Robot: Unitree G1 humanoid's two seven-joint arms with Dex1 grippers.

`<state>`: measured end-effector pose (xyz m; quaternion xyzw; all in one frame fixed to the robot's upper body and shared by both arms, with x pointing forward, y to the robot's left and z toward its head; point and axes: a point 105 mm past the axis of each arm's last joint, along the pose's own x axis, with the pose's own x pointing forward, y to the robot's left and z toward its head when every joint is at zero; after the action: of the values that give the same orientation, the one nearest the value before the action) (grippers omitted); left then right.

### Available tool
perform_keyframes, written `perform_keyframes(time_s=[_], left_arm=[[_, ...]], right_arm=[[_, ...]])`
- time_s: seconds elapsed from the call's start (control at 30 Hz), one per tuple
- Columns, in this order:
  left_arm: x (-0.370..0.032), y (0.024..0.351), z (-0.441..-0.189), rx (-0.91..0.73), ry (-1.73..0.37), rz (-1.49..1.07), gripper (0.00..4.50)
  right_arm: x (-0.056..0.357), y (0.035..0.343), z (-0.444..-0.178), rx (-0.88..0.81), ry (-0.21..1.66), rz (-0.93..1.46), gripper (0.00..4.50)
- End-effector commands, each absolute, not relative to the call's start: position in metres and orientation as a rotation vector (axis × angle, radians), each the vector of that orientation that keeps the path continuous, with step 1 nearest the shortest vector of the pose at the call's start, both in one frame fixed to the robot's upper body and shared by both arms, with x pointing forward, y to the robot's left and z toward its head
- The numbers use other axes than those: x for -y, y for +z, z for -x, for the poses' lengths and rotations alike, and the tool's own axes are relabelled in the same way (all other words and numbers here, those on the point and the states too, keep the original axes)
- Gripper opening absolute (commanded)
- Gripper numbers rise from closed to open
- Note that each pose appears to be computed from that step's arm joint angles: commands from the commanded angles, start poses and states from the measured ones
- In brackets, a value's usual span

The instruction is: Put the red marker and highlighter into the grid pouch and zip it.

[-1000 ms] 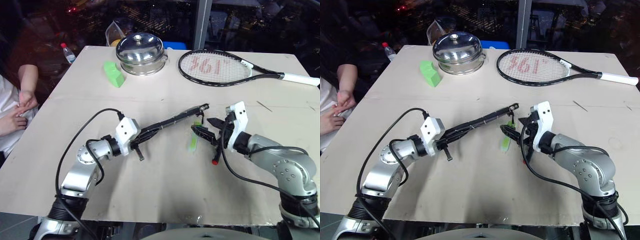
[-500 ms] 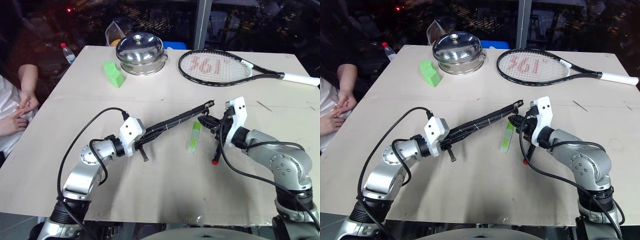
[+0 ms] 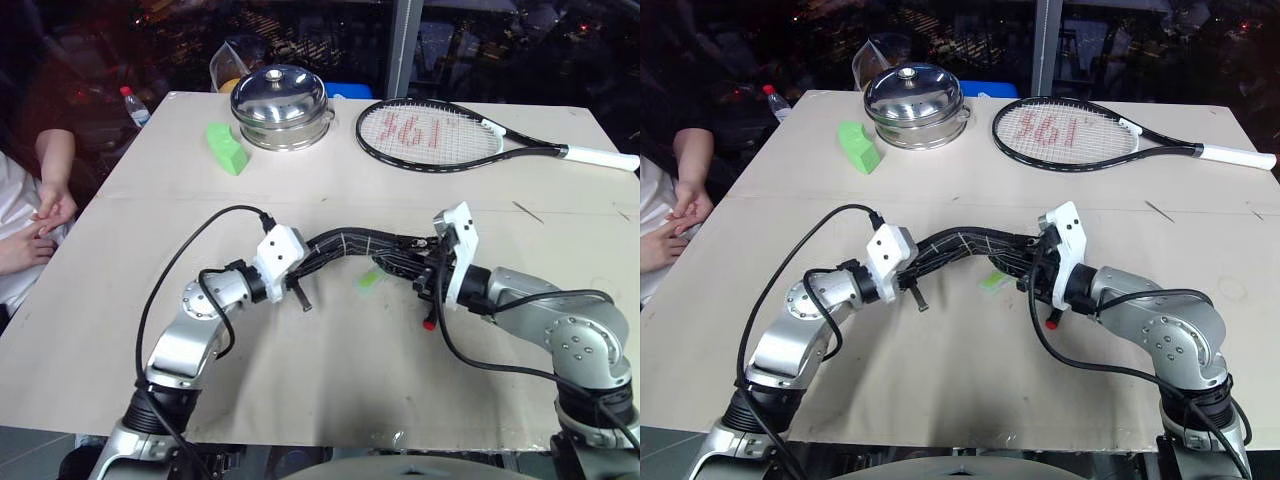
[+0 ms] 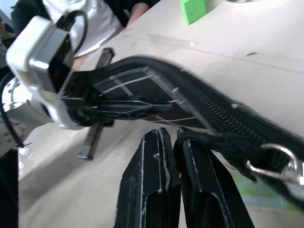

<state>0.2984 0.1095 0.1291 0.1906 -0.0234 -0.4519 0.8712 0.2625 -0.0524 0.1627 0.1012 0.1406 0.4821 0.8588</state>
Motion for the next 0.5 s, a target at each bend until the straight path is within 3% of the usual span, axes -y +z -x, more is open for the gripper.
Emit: perform_keyframes(time_s=[0.03,0.5], left_arm=[[-0.108,0.136,-0.293,0.087,-0.96,-0.427,0.0],[-0.122,0.125,-0.277,0.131,-1.038,-0.537,0.0]], right_arm=[[0.05,0.173,-0.258,-0.262,1.054,-0.202,0.06],[0.068,0.17,-0.259,-0.31,1.018,-0.238,0.06]])
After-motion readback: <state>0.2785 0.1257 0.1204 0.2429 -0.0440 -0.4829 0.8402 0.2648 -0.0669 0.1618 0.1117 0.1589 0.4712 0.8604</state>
